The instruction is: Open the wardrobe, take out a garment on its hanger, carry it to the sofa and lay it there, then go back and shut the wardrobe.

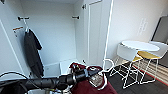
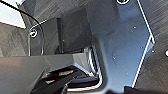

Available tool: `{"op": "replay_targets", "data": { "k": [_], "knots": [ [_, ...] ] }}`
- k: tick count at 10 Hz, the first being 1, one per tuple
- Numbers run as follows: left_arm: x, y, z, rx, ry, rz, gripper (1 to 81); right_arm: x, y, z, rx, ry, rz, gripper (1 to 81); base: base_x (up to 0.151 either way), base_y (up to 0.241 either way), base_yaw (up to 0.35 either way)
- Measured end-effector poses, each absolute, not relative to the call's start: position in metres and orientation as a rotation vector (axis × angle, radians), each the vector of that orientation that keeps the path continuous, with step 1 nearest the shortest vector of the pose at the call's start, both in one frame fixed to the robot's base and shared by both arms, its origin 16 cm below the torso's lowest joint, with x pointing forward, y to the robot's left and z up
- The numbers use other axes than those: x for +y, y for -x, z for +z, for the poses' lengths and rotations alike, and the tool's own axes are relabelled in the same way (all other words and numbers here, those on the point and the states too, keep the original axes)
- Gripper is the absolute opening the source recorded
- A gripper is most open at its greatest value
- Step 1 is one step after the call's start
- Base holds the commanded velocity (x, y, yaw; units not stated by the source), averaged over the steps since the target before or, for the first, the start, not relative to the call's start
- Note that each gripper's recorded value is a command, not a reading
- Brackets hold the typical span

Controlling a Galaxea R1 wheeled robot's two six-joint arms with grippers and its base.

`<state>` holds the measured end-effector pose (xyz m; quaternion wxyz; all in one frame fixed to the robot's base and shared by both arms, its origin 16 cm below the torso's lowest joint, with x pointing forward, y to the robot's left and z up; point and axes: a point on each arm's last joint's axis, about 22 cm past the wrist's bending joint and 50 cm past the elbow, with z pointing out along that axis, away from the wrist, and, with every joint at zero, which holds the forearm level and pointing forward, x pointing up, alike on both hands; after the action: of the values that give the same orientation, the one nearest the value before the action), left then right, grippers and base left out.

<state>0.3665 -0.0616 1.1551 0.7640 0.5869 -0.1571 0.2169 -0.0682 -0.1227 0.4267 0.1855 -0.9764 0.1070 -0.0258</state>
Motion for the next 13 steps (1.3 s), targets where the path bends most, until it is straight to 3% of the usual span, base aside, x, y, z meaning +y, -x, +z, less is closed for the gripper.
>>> {"op": "replay_targets", "data": {
  "k": [13],
  "knots": [
    [-0.06,-0.353,1.161,-0.369,-1.257,0.465,1.0,-0.122,0.072,0.427,0.303,2.75,-0.067,81.1,0.0,0.0,-0.295]
  ]
}}
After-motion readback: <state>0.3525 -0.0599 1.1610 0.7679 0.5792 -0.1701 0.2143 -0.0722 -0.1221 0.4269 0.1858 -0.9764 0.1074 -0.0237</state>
